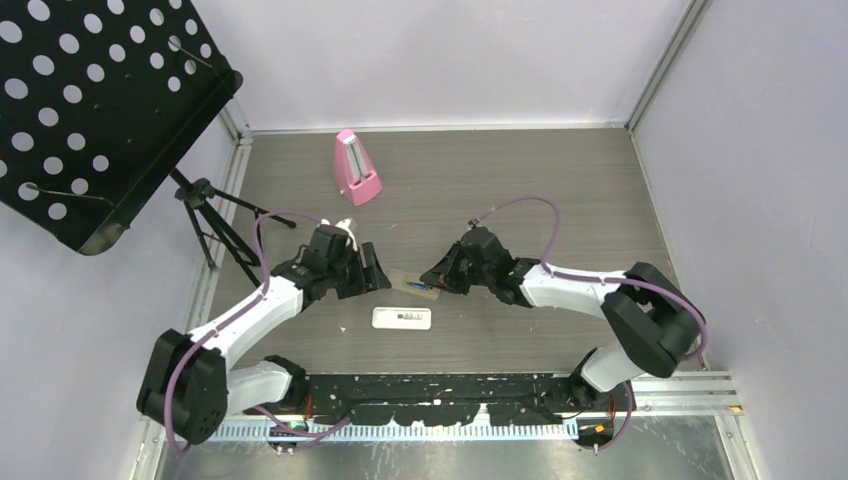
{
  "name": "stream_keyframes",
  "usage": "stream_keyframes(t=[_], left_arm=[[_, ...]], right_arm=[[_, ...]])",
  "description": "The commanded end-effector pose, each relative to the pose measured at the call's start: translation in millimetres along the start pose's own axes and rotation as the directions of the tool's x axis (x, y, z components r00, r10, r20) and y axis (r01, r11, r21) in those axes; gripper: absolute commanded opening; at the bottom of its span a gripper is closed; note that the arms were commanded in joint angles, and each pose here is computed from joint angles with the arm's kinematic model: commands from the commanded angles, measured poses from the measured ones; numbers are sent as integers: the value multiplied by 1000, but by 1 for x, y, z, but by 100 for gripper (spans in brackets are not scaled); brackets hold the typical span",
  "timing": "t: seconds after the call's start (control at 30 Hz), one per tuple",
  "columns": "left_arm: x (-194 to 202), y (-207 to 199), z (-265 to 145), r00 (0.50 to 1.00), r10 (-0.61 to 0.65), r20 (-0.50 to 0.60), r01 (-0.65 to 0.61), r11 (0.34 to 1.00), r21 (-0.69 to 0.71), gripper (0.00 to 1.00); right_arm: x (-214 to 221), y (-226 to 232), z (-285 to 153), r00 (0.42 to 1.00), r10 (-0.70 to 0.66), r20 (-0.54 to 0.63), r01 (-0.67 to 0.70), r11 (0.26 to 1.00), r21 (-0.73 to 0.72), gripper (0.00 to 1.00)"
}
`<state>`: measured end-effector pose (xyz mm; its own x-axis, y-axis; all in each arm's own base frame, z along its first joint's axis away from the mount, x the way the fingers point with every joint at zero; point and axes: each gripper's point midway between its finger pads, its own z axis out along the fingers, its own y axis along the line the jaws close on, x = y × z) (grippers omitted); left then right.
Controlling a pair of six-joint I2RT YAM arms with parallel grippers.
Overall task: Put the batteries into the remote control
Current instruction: Load the battery cover into the remote control.
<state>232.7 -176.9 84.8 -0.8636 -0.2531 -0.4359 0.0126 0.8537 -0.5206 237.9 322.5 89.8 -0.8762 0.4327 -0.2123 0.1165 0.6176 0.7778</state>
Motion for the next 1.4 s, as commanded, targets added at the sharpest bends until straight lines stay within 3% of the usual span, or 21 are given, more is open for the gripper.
stream_keyframes(t=[0.0,0.27,0.7,1.37], left_arm=[[-9,2,14,1000,0,30,-1,1000,10,62],[-13,5,30,999,-7,39,6,1000,18,61],[-24,8,55,999,0,46,0,1000,7,56],[-27,6,60,999,17,40,-17,1000,18,54]], right_arm=[[-25,30,15,994,29,108,-22,998,-62,1],[-24,14,28,993,34,109,-35,999,8,1],[-12,2,14,997,32,74,-34,999,16,1],[-1,-13,25,1000,-9,11,8,999,53,1]])
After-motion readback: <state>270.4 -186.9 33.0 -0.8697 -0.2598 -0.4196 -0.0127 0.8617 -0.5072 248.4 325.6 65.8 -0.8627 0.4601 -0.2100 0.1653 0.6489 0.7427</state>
